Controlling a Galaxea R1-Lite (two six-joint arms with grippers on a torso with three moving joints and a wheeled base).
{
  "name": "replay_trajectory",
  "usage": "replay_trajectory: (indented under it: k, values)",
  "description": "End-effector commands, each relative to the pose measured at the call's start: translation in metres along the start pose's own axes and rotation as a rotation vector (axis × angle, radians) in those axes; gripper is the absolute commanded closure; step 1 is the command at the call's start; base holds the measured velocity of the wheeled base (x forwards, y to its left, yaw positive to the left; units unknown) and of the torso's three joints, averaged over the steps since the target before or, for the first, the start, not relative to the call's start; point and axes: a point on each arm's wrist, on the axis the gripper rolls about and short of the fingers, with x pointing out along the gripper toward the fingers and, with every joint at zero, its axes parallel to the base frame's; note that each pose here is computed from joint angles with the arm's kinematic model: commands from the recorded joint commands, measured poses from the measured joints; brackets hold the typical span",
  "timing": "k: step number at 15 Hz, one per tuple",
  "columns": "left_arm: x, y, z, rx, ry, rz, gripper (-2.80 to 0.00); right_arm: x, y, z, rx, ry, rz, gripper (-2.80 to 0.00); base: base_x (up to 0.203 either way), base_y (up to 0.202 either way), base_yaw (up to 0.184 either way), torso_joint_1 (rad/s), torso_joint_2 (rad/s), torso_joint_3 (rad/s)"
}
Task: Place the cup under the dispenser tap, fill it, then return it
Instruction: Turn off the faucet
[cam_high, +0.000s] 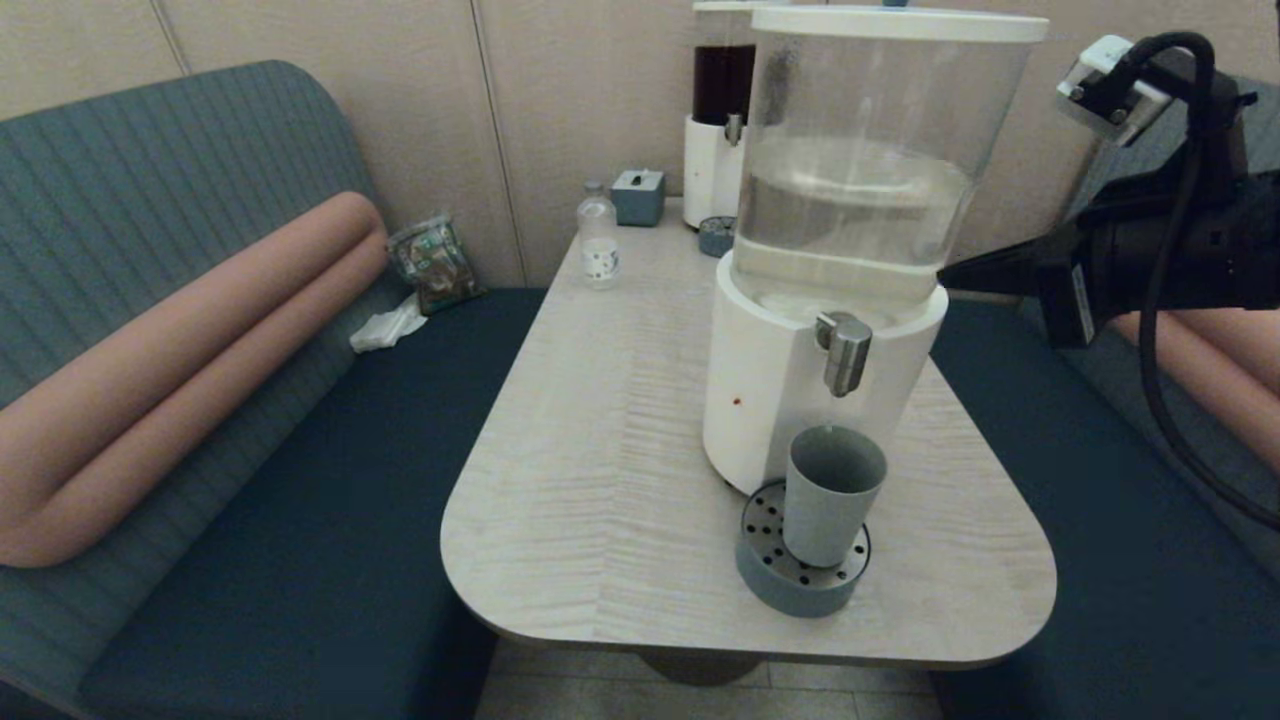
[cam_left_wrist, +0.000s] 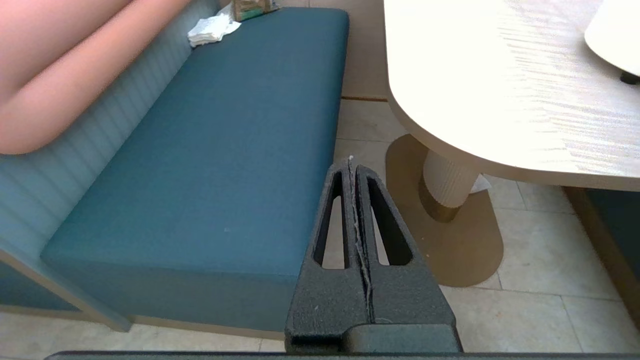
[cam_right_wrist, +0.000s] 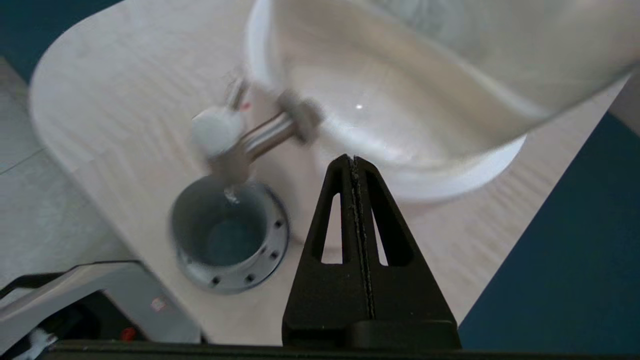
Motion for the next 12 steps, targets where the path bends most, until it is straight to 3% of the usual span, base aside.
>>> replay_trajectory:
  k: [1,5,9,12]
  values:
    - [0.0,0.0,0.0,-0.001,0.001,0.001,0.0,-0.022,0.002,-0.002,0.0,-0.02,-0.018,0.0,0.0,0.0,0.0,0.0,0.0,0.0]
    - [0.0,0.0,0.0,-0.001,0.001,0.001,0.0,-0.061,0.005,-0.007,0.061,-0.07,-0.077,0.0,0.0,0.0,0.0,0.0,0.0,0.0]
    - [0.0,0.0,0.0,-0.001,0.002,0.001,0.0,-0.132,0.025,-0.017,0.128,-0.254,-0.158,0.0,0.0,0.0,0.0,0.0,0.0,0.0]
    - [0.0,0.0,0.0,-0.001,0.001,0.001,0.0,-0.195,0.052,-0.043,0.245,-0.401,-0.226,0.0,0.0,0.0,0.0,0.0,0.0,0.0]
